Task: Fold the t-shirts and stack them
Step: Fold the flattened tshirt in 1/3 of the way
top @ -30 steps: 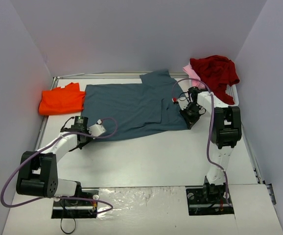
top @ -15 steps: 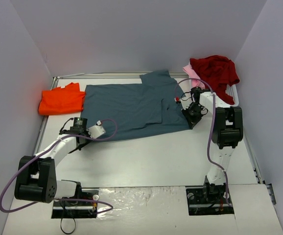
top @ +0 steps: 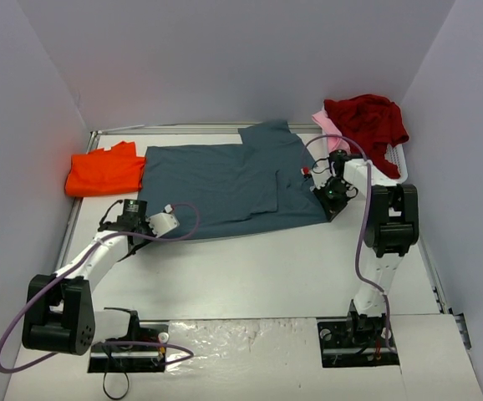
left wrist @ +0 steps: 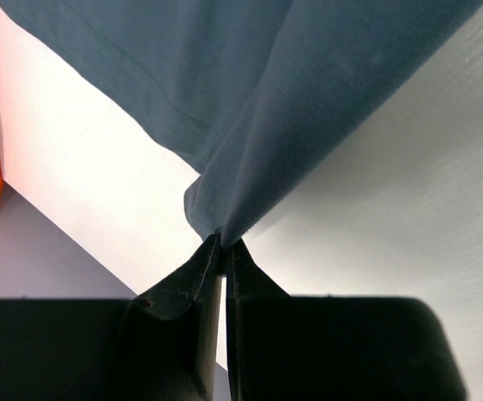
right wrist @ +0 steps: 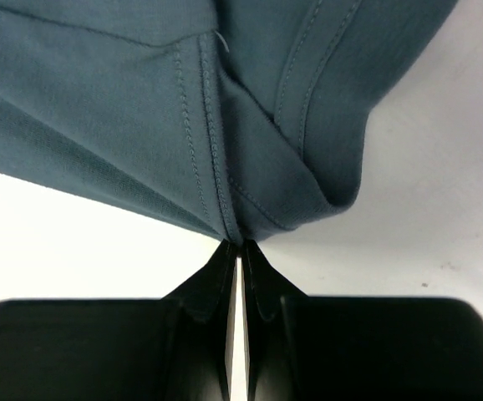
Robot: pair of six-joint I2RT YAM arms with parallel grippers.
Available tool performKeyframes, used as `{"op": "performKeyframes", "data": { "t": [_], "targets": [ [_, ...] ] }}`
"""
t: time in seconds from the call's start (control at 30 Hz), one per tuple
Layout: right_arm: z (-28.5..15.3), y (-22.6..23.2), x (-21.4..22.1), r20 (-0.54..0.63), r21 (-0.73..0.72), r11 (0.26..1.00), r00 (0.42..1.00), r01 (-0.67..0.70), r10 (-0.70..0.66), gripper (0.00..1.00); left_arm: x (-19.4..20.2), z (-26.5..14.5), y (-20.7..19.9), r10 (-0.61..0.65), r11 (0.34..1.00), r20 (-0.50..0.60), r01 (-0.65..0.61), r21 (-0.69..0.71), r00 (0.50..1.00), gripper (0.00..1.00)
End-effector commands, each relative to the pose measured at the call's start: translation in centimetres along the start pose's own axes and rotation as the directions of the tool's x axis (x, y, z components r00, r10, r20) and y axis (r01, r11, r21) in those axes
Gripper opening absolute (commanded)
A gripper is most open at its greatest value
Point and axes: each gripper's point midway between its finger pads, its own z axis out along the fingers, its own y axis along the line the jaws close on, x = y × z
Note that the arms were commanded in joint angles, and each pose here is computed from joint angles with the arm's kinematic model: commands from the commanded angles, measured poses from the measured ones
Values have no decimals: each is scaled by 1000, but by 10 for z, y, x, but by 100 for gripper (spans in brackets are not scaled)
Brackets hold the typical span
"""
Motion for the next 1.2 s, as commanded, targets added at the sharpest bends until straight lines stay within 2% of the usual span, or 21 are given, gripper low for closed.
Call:
{"op": "performKeyframes", "data": {
  "t": [0.0,0.37,0.4,0.43,0.47,0.5,0.57,0.83,1.0,1.1,1.17],
  "targets": [
    [-24,-9,27,-52,73,997,999,7,-3,0,5,-11,15,15,1000,-44,-15,-20,999,2],
    [-29,12,56,-103,23,999,994,38,-36,0,14,5,-11,25,998,-56,-21,64,998,2],
    [-28,12,57,-110,17,999,993,37,-35,21,15,6,-13,26,997,-61,-22,72,998,5],
    [-29,12,57,-114,17,999,993,37,-35,27,18,6,-17,30,996,-67,-24,84,997,9],
    [-29,12,57,-115,13,999,993,35,-33,29,19,7,-19,32,996,-70,-26,88,997,13],
    [-28,13,56,-117,5,999,993,35,-34,37,19,6,-20,34,995,-70,-28,91,997,22],
    [-33,16,54,-110,-12,999,993,37,-38,45,20,4,-22,41,994,-69,-34,101,997,26],
    [-69,24,36,-60,-43,996,995,75,-78,49,16,-22,-18,62,992,-38,-57,116,997,33],
    [-97,28,10,12,-14,993,993,117,-117,50,8,-36,0,58,997,-19,-57,58,998,32],
    [-106,37,-9,62,-18,989,987,149,-148,50,-1,-39,17,0,1000,22,0,-25,1000,32],
    [-103,44,-18,74,-35,986,984,164,-161,50,-9,-35,18,-55,998,44,56,-13,998,33]
  ]
}}
